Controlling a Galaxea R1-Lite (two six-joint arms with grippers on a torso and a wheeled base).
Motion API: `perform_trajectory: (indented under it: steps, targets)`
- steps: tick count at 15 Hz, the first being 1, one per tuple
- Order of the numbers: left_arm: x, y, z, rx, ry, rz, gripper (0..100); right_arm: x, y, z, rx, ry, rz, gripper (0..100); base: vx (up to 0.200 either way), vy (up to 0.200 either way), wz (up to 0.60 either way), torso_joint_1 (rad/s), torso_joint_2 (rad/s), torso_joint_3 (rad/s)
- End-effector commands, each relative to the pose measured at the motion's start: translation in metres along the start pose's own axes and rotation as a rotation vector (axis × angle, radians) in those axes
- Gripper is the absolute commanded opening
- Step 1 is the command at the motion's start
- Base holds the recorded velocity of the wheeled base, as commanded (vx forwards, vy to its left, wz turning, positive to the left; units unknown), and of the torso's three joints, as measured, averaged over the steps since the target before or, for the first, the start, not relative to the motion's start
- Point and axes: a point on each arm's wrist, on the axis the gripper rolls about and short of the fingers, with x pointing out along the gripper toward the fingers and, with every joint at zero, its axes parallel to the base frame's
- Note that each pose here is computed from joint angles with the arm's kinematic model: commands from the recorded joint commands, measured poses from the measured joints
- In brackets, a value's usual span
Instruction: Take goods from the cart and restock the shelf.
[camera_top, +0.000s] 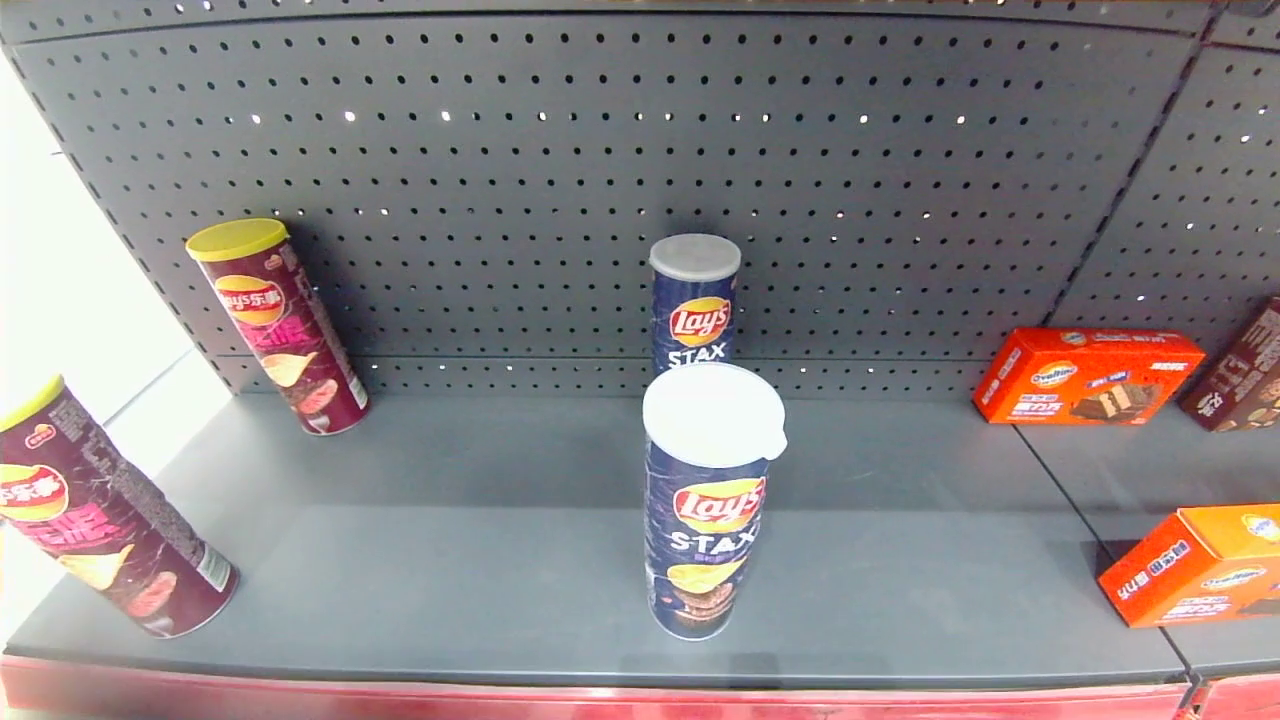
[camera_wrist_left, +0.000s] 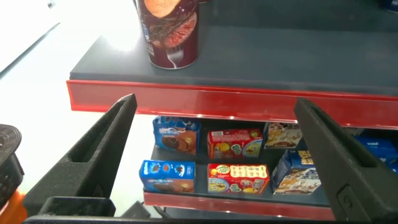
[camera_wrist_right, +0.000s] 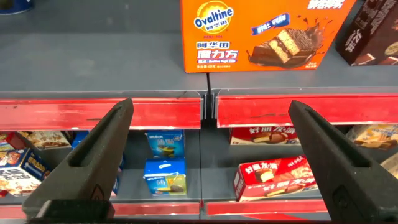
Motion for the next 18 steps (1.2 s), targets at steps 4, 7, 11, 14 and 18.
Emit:
perform_trajectory:
  steps: [4, 7, 11, 14, 18]
  targets:
    - [0.0001, -0.0001, 0.0000, 0.004, 0.001, -0.002, 100, 0.0002, 0.0000, 0.0001, 0.000, 0.001, 0.000, 100, -0.050, 0.000, 0.00, 0.001, 0.00, 0.001]
    - [0.0001, -0.0001, 0.0000, 0.001, 0.001, -0.002, 100, 0.0002, 0.0000, 0.0001, 0.000, 0.001, 0.000, 100, -0.067, 0.000, 0.00, 0.002, 0.00, 0.001]
    - [0.0001, -0.0001, 0.0000, 0.002, 0.001, -0.004, 100, 0.0002, 0.0000, 0.0001, 0.000, 0.001, 0.000, 100, 0.000, 0.000, 0.00, 0.000, 0.00, 0.000]
    - [0.0001, -0.0001, 0.0000, 0.002, 0.001, -0.004, 100, 0.0002, 0.0000, 0.0001, 0.000, 0.001, 0.000, 100, 0.000, 0.000, 0.00, 0.000, 0.00, 0.000]
    - [0.0001, -0.0001, 0.0000, 0.002, 0.001, -0.004, 100, 0.0002, 0.0000, 0.0001, 0.000, 0.001, 0.000, 100, 0.000, 0.000, 0.00, 0.000, 0.00, 0.000]
